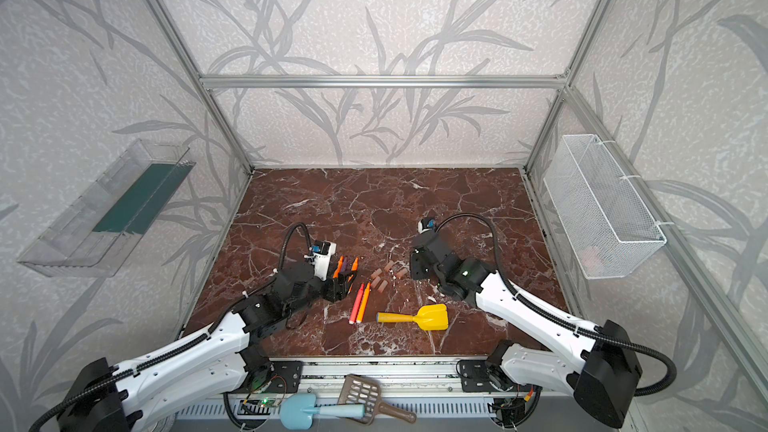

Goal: Insert the pens into the pen caps
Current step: 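Move the left gripper over an orange marker while the right gripper withdraws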

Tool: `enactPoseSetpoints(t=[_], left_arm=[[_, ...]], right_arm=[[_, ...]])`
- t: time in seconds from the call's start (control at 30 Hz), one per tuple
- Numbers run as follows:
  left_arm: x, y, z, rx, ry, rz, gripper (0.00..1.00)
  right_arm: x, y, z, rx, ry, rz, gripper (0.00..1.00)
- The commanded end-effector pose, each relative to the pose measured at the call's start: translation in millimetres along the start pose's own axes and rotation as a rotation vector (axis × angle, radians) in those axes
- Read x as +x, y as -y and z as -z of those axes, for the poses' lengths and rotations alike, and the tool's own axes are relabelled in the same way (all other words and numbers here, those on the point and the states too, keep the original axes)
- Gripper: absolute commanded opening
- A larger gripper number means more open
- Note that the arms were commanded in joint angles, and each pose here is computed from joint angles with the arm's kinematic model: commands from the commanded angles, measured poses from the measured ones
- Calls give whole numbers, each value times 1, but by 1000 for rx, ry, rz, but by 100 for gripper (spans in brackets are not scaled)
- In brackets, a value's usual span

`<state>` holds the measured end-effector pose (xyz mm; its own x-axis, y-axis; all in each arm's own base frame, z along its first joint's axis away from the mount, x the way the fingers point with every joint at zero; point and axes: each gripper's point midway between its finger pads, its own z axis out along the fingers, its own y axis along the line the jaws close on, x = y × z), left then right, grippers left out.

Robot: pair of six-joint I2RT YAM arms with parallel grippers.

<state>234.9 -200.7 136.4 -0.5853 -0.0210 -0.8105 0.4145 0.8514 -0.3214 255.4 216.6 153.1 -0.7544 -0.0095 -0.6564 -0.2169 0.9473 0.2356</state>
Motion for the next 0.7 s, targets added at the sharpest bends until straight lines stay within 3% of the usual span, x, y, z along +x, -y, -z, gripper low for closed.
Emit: enactPoseSetpoints(t=[0.0, 0.23, 0.43, 0.67], left_arm=[[-8, 2, 2, 8, 44, 47, 73], [15, -3, -9, -22, -64, 23, 60], [56, -8, -11, -83, -210, 36, 39], [95, 1, -15, -123, -341, -18, 29]], right_arm=[[30, -10, -31, -24, -74, -45, 45], [42, -26, -54, -55, -126, -37, 43], [40, -21, -52, -43, -93, -53, 43], [41, -22, -52, -81, -55, -101, 42]])
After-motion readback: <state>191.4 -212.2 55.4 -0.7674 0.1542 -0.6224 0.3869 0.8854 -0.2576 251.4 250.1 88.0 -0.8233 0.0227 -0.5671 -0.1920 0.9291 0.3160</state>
